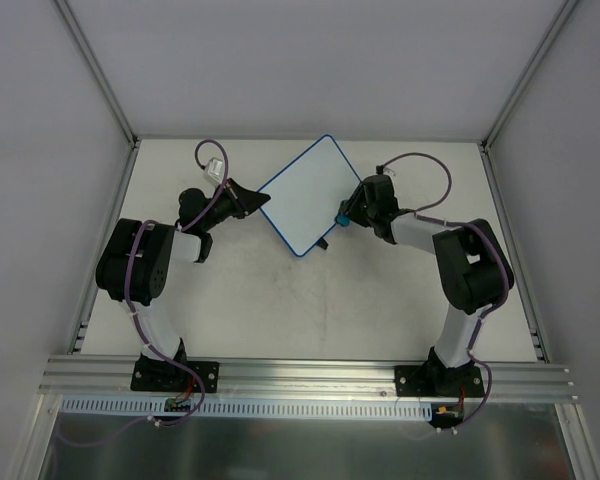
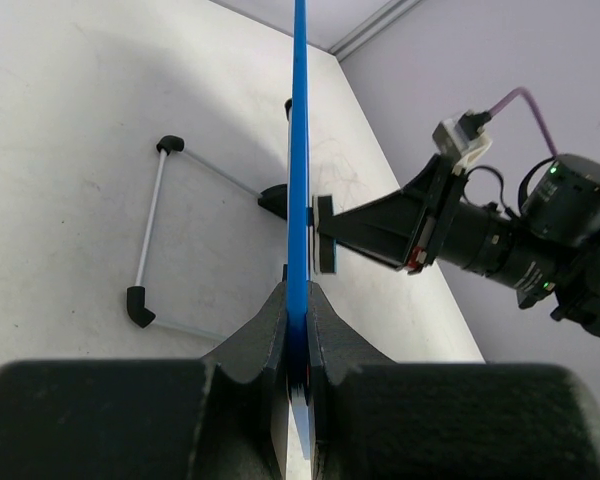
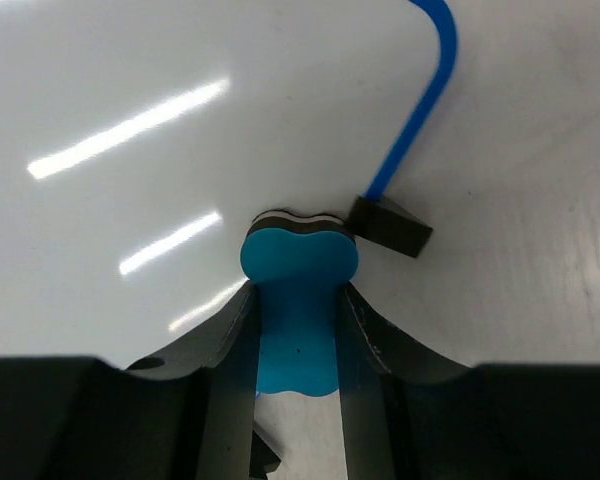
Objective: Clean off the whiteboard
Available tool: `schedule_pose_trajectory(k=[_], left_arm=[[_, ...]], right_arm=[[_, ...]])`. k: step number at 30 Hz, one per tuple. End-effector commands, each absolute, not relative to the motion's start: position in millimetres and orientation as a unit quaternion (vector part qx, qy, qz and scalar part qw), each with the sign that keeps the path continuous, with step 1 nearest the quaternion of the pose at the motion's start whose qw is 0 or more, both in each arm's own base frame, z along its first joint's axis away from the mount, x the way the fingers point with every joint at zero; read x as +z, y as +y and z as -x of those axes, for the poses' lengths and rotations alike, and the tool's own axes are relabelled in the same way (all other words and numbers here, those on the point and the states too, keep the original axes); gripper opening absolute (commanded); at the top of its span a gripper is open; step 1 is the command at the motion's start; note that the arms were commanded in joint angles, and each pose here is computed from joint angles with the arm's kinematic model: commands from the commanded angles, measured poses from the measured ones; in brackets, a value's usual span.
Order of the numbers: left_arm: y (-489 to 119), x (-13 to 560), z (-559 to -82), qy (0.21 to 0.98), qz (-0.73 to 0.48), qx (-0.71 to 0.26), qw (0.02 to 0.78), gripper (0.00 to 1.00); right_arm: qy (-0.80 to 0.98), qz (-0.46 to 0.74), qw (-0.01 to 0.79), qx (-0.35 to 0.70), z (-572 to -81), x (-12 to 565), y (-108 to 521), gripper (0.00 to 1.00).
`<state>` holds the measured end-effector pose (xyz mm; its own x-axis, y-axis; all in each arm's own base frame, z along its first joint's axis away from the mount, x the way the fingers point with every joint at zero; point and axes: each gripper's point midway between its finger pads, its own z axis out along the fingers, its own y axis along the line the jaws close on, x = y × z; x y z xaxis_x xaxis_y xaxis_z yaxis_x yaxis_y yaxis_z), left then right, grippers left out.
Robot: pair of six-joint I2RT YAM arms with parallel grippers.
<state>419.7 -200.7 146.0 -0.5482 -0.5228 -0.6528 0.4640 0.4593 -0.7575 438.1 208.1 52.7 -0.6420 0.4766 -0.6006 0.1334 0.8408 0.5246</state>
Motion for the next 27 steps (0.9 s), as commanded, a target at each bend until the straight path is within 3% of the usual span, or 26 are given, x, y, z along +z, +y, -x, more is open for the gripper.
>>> schedule_pose_trajectory(k=[1, 8, 18, 27], left_arm=[[-210, 147, -416, 0.704, -0.031, -0.519, 0.483, 0.0], [-210, 147, -417, 0.705, -0.029, -0.518, 0.484, 0.0], [-210, 148, -416, 0.704, -0.031, -0.519, 0.483, 0.0], [-210, 148, -416, 0.705, -0.029, -0.519, 0.482, 0.0]], right_arm=[[0.856, -0.114, 0.453, 0.22, -468, 111, 212, 0.0], [0.875, -0.064, 0.447, 0.177, -426, 124, 181, 0.0], [0.965, -0.007, 0.252, 0.076, -355, 70, 124, 0.0], [0.973, -0.005, 0.227, 0.03, -331, 38, 104, 0.0]])
